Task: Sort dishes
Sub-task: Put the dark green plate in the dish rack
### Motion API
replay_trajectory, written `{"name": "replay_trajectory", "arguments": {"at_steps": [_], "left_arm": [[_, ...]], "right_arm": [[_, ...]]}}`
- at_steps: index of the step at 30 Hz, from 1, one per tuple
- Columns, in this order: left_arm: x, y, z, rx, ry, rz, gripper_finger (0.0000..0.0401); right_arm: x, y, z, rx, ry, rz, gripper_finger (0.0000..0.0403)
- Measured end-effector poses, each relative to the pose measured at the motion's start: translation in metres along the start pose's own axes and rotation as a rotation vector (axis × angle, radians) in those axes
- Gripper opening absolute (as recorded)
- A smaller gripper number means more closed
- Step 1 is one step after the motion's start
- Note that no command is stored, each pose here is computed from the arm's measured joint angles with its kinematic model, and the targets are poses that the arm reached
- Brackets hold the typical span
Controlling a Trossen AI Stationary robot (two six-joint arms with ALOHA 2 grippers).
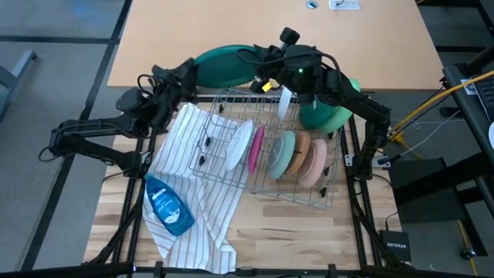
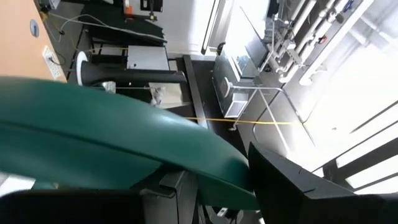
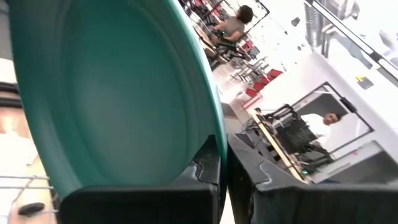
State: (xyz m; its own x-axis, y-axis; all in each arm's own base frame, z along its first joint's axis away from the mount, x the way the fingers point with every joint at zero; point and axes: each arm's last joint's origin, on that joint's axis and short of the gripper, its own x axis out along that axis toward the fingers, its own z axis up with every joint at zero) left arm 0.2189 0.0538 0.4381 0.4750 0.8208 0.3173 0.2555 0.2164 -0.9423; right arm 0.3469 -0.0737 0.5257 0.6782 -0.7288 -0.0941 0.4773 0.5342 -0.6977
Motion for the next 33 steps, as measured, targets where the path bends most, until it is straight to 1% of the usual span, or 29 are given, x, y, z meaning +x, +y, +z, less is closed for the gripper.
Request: {"name": "replay_trajectory", "arguments": {"at_steps": [5, 7, 15, 18, 21, 26, 29, 33], "left_arm": [[0.003, 0.001, 0.003, 0.010, -0.018, -0.001, 0.0129], [0.003, 0.001, 0.003, 0.032, -0.021, -0.001, 0.0123], [0.003, -0.002, 0.003, 0.022, -0.012, -0.015, 0.0050], [0.003, -0.002, 0.003, 0.020, -0.009, -0.018, 0.0031], [0.003, -0.002, 0.003, 0.030, -0.008, -0.016, 0.0027], [0.003, -0.002, 0.003, 0.102, -0.007, -0.017, 0.0028], [0.003, -0.002, 0.003, 0.132, -0.001, -0.019, 0.0027], [0.003, -0.001, 0.002, 0.181, 0.006, -0.020, 0.0027]], "right_arm": [[0.001, 0.002, 0.000, 0.024, -0.019, 0.024, 0.0012], [0.002, 0.003, -0.001, 0.025, -0.015, 0.027, 0.0012], [0.002, 0.005, 0.000, 0.031, -0.030, 0.049, 0.0012], [0.002, 0.005, 0.000, 0.052, -0.028, 0.053, 0.0012], [0.002, 0.006, -0.001, 0.076, -0.026, 0.061, 0.0014], [0.003, 0.007, -0.002, 0.149, 0.003, 0.037, 0.0015], [0.003, 0.009, -0.003, 0.198, 0.032, 0.020, 0.0024], [0.003, 0.011, -0.006, 0.249, 0.060, 0.030, 0.0042]]}}
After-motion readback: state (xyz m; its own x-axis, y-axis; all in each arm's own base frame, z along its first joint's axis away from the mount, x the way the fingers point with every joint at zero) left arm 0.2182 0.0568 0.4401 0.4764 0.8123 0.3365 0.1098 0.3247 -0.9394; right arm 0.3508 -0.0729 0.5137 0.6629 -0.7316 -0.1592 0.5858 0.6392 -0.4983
